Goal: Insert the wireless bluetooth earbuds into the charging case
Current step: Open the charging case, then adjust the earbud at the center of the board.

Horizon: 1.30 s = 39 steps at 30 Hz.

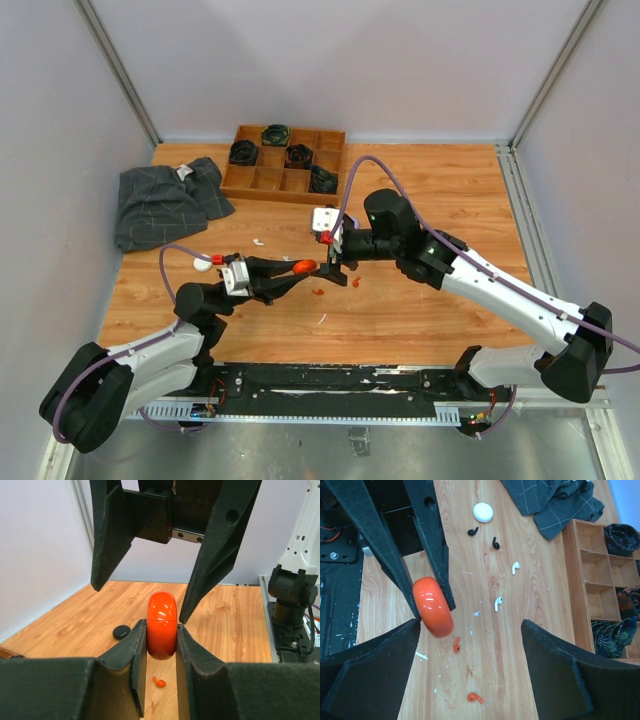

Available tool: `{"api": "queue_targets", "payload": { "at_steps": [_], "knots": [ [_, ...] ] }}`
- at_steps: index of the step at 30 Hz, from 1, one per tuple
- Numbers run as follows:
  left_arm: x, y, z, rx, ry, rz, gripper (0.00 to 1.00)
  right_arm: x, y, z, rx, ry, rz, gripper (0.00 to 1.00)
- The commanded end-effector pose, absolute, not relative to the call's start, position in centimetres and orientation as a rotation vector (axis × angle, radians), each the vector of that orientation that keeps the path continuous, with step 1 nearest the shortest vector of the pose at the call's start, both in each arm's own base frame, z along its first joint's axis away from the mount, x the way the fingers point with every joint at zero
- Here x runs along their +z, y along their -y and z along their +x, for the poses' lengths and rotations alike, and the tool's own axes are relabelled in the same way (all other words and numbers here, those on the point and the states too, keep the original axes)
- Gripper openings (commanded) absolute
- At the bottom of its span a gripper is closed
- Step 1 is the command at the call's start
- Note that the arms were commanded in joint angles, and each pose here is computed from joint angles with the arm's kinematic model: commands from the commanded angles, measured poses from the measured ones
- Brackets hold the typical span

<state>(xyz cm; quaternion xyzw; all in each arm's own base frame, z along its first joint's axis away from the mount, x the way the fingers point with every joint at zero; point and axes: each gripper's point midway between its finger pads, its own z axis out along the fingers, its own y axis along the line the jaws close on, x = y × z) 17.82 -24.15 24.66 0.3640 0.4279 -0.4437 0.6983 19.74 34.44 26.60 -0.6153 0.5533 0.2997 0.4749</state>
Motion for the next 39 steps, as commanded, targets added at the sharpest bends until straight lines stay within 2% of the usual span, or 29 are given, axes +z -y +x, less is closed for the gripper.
{"api": "queue_targets", "payload": {
  "at_steps": [1, 20, 27, 31, 39],
  "knots": [
    [24.1, 24.1, 17.5, -0.974, -0.947, 0.851, 0.00, 28.2, -34.5, 20.4, 0.673, -1.296, -1.463, 0.83],
    [23.3, 24.6, 17.2, -0.990, -0.955, 0.901, 0.00, 29.2, -32.9, 22.1, 0.539, -1.318, -1.388, 0.84],
    [22.6, 24.1, 18.4, -0.935, -1.004, 0.858, 0.00, 29.1, -32.4, 21.8, 0.565, -1.399, -1.371, 0.86],
    [21.9, 23.3, 19.8, -0.874, -1.056, 0.783, 0.00, 27.5, -31.0, 22.3, 0.557, -1.571, -1.329, 0.86],
    [19.9, 21.5, 21.9, -0.770, -1.174, 0.658, 0.00, 20.7, -28.8, 23.3, 0.489, -1.931, -1.241, 0.85]
  ]
}}
